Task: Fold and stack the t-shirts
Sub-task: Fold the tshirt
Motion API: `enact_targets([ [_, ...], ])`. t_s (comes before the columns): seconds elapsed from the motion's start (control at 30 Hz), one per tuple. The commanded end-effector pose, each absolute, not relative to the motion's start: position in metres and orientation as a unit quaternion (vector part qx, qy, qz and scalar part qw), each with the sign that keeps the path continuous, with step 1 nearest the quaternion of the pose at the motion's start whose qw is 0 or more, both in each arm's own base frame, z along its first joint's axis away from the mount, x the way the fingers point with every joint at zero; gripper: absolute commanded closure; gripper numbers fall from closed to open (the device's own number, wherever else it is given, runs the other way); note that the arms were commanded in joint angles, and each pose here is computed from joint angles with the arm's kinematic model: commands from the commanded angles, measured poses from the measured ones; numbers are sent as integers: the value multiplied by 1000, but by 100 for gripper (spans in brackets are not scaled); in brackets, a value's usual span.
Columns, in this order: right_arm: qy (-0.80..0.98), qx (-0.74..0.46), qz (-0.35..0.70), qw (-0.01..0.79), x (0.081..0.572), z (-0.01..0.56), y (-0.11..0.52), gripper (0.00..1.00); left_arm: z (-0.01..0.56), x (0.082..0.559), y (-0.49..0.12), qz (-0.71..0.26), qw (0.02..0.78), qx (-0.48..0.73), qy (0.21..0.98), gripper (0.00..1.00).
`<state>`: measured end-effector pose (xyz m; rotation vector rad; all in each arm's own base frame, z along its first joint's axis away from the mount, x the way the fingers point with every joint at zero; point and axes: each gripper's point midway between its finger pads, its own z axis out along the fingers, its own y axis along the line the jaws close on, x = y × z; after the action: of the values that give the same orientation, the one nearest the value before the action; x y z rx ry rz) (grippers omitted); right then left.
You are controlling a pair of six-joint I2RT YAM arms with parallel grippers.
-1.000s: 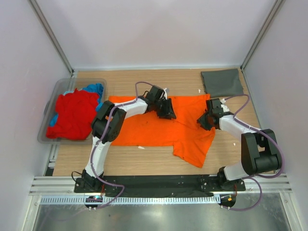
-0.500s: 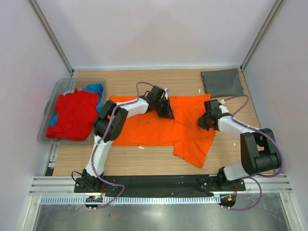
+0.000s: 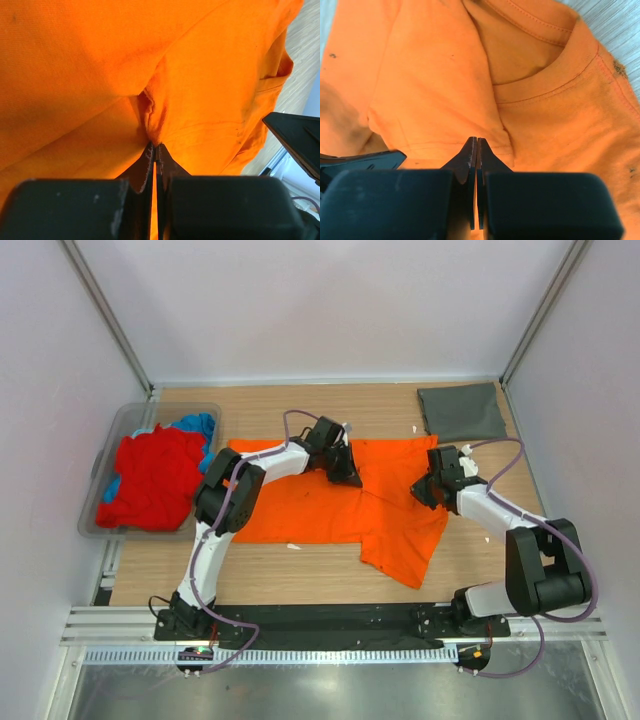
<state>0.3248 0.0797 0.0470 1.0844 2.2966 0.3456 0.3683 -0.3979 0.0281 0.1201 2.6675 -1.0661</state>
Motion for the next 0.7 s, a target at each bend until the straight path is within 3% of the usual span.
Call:
enact_targets([
  [0.0, 842, 414, 150, 312, 332, 65, 82, 99, 77, 374, -405, -387, 163, 46, 907, 100],
  [0.23, 847, 407, 149, 307, 325, 62, 84, 98, 79, 374, -403, -382, 162, 42, 909, 100],
  [0.37, 851, 409, 138, 298, 318, 51, 84, 79, 75, 372, -402, -379, 156, 38, 911, 100],
  [0.53, 853, 413, 130, 292, 314, 42, 83, 70, 72, 371, -400, -370, 154, 37, 915, 100],
  [0.67, 854, 413, 123, 291, 312, 36, 84, 70, 68, 371, -399, -367, 151, 37, 917, 100],
])
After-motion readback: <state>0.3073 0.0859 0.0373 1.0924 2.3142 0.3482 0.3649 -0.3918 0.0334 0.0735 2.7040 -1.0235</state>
